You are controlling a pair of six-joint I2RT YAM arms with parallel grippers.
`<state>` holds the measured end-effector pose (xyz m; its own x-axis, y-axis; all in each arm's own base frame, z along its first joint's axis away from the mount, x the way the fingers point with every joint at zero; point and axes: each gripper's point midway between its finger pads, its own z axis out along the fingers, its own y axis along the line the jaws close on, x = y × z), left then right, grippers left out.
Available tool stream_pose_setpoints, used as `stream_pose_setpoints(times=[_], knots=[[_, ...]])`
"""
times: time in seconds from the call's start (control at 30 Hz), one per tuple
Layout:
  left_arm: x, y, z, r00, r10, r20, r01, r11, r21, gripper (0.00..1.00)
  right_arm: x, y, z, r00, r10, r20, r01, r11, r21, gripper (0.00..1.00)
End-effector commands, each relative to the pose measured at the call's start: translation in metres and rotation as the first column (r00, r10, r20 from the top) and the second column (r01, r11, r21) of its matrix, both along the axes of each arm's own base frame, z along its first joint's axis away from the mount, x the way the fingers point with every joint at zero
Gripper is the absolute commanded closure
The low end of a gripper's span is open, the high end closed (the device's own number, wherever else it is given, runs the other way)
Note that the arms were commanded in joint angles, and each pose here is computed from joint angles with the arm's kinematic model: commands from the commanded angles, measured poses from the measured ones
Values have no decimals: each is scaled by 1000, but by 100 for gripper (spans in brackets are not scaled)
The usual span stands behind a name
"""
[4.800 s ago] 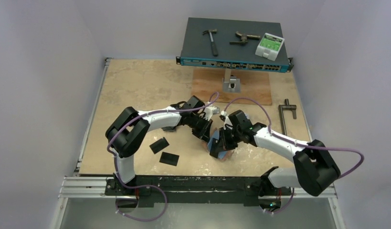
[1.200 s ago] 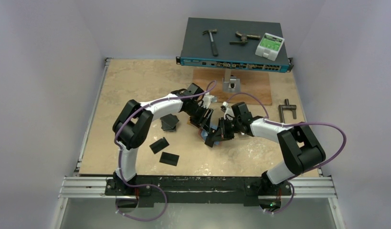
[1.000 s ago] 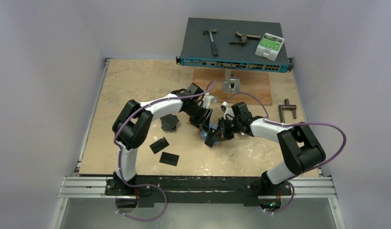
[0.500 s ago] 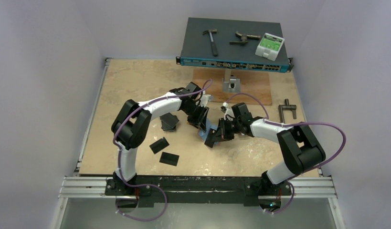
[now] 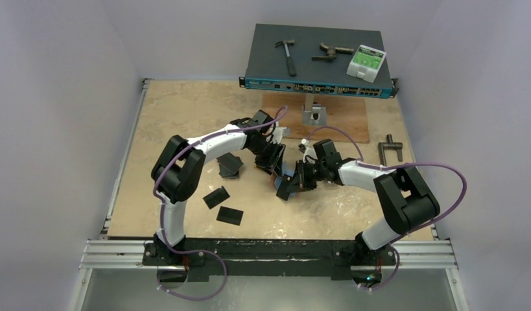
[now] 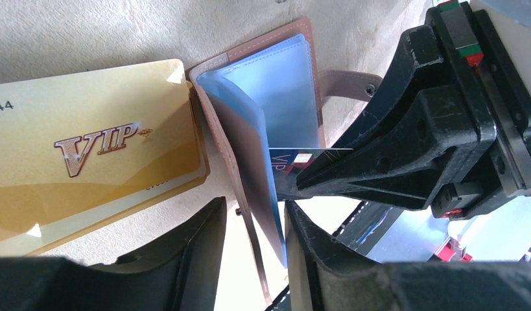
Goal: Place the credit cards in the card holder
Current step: Pick up the card holder from the center of the board.
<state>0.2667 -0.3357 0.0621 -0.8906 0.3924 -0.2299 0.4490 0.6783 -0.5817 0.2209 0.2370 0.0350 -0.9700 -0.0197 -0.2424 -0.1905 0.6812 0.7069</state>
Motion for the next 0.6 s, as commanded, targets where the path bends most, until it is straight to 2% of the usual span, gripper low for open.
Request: stream_pose_setpoints(times=[0.0, 0.17, 0.37, 0.57], knots=[[15, -4, 15, 999, 27, 47, -27, 1000, -10, 64, 10, 5, 8, 998, 17, 59, -17, 1000, 8, 100], [19, 2, 11, 997, 40, 60, -43, 998, 41, 71, 9, 5, 10, 998, 20, 65, -20, 1000, 10, 100], [18, 1, 11, 998, 35, 61, -37, 999, 32, 79, 7, 6, 19, 997, 18, 75, -21, 999, 34, 100], [14, 0, 8, 997, 9, 71, -9, 1000, 10, 95, 9, -4, 21, 997, -31, 68, 28, 998, 49, 100]])
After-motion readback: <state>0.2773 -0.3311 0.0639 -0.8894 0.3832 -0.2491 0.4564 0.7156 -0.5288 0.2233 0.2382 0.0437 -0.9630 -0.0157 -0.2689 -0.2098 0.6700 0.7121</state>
